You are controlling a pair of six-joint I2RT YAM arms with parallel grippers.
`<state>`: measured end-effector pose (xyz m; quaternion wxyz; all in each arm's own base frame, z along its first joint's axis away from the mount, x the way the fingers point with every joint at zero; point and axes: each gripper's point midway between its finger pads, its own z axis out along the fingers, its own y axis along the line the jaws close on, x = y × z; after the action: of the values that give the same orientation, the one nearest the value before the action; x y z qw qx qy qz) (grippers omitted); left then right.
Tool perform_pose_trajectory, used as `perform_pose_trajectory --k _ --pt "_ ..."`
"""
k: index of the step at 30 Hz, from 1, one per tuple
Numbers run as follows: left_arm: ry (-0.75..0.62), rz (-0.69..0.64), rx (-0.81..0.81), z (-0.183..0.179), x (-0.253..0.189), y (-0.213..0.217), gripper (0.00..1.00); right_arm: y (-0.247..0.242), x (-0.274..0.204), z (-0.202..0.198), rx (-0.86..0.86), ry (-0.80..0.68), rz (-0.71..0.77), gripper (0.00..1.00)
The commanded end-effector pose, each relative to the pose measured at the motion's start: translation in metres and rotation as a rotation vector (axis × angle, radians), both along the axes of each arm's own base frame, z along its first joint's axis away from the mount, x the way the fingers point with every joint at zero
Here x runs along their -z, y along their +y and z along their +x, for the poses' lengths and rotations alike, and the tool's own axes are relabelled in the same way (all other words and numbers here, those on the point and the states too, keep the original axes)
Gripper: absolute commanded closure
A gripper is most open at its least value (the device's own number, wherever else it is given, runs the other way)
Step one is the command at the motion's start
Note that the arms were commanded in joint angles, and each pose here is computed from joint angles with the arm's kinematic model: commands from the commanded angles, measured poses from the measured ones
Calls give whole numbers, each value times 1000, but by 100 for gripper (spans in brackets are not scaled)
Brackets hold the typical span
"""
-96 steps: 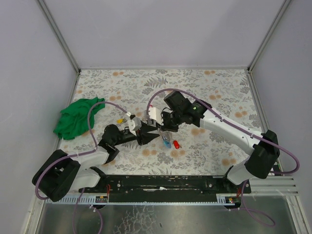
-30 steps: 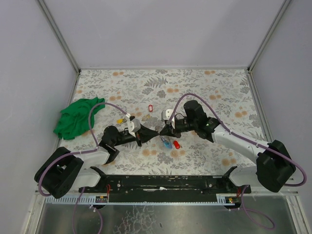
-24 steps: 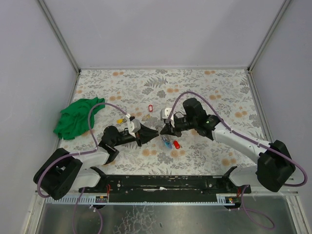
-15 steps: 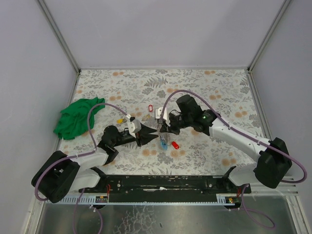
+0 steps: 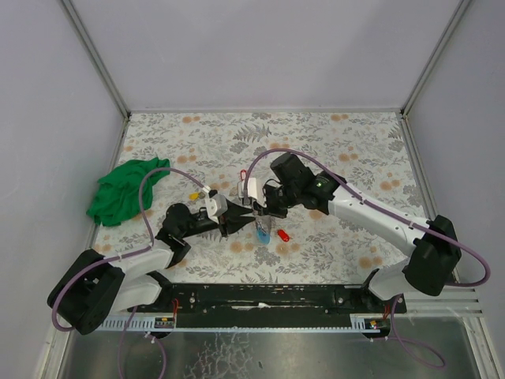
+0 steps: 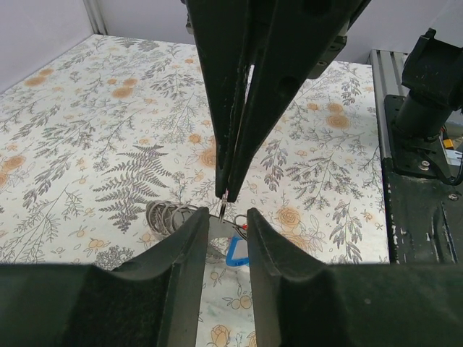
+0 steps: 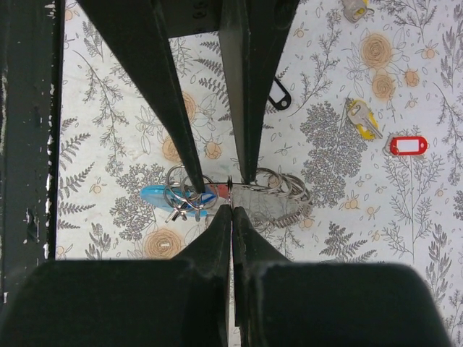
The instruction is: Put the keys on the keyring
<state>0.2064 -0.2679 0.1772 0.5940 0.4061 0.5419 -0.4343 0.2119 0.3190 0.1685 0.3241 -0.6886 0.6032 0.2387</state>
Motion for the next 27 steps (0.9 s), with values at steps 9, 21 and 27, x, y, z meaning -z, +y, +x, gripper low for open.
perform_pose_trajectory --k 9,21,27 --pt "-37 -5 12 6 -12 -5 78 8 -12 -1 -30 -30 -24 100" --pt "-11 24 40 5 -2 -8 99 11 -16 -1 -21 -31 -24 100" --pt "-13 2 -24 10 -3 -1 100 9 -31 12 98 -70 37 77"
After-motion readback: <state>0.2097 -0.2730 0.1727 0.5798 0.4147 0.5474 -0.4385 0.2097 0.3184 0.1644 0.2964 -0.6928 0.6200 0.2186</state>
